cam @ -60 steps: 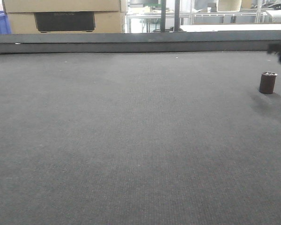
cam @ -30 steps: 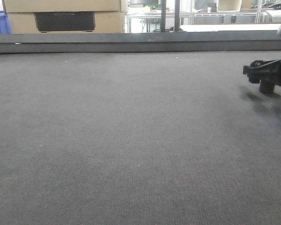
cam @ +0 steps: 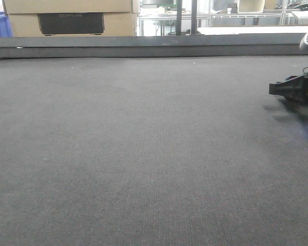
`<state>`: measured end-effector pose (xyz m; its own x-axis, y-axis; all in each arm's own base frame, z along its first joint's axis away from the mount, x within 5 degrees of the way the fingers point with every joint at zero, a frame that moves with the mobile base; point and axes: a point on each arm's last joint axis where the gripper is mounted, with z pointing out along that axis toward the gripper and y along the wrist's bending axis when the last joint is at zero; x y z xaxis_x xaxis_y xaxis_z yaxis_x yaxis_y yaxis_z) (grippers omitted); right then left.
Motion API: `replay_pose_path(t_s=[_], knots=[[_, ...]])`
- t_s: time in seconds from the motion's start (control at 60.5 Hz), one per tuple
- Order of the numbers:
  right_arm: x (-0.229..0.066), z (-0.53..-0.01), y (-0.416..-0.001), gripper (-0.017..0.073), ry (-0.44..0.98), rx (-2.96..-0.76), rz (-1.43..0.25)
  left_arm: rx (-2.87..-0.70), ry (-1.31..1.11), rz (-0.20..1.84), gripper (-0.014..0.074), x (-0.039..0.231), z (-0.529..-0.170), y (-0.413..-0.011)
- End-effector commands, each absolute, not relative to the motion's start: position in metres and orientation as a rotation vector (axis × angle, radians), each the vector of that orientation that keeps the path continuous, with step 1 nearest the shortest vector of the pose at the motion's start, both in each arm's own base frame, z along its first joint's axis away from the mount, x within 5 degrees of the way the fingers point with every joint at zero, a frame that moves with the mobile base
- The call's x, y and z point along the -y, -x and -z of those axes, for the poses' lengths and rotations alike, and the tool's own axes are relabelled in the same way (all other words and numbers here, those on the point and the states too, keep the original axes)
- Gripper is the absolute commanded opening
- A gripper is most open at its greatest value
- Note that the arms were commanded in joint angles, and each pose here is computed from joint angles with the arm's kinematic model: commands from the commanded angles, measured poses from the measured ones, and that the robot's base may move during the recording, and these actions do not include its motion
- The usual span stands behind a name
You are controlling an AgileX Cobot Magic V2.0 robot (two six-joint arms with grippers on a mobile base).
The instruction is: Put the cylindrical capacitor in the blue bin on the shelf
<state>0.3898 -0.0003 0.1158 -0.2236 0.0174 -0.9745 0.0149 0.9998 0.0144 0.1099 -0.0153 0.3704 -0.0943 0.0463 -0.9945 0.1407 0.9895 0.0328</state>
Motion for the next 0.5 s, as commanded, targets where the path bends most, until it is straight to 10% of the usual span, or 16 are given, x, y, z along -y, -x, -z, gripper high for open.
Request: replay_pose_path(t_s=[0.0, 0.48], knots=[[0.001, -0.121, -0.391, 0.003, -0.016, -1.763, 0.004, -1.655, -0.143, 0.088, 0.0414, 0.016, -0.373, -0.11], [0.0, -0.258, -0.361, -0.0099, -0.013, -1.579, -0.002, -1.743, 0.074, -0.053, 0.0412, -0.009, -0.336, -0.117]])
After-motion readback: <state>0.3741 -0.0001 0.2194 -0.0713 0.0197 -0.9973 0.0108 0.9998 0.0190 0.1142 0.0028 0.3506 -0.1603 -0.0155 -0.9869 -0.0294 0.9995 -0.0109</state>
